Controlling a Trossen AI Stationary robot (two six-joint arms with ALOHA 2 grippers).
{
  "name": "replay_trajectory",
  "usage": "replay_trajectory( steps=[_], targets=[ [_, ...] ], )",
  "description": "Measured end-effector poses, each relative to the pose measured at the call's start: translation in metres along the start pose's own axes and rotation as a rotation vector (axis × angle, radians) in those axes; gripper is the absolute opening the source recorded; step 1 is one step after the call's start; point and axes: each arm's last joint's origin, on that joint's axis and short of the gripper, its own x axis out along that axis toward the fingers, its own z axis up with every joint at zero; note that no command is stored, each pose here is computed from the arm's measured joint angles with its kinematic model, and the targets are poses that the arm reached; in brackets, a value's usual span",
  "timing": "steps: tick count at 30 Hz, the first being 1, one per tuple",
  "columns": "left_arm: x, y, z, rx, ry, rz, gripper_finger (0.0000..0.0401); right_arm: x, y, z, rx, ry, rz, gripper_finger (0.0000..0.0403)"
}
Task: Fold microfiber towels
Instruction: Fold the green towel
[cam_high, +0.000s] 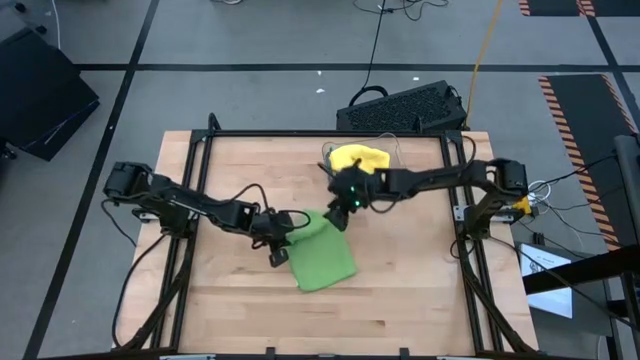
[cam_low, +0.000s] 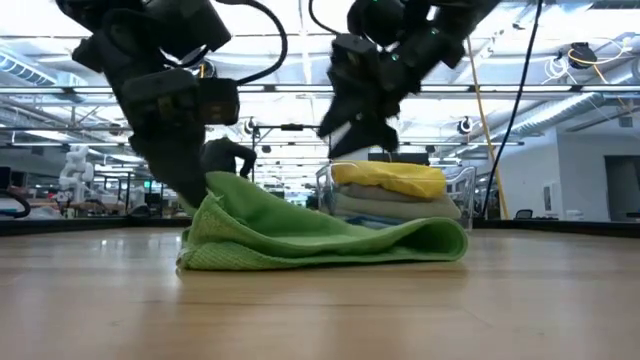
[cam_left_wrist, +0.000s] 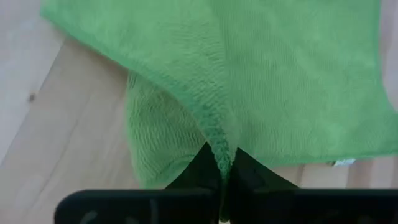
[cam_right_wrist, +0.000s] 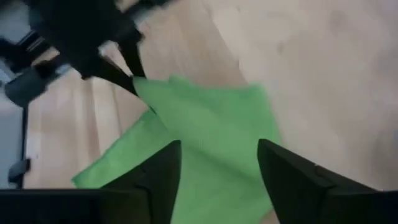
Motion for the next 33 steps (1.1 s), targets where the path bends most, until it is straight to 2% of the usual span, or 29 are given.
replay_trajectory(
  steps=[5, 16, 21, 28, 33],
  targets=[
    [0.008, -0.004, -0.002, 0.021, 0.001, -0.012, 0.0012, 0.002, -0.010, 0.022, -0.144, -0.028, -0.016, 0.0226],
    [0.015, -0.008, -0.007, 0.040, 0.031, -0.010, 0.0007, 0.032, -0.030, 0.070, -0.353, 0.029, 0.101, 0.0218],
    [0.015, -0.008, -0.008, 0.000, 0.036, -0.007, 0.0012, 0.061, -0.044, 0.068, -0.388, 0.094, 0.112, 0.0217],
    [0.015, -0.011, -0.010, 0.003, 0.041, -0.012, 0.0005, 0.089, -0.043, 0.067, -0.480, 0.140, 0.104, 0.0217],
    [0.015, -0.011, -0.010, -0.001, 0.041, -0.011, 0.0012, 0.086, -0.039, 0.066, -0.568, 0.223, -0.055, 0.0217]
  ],
)
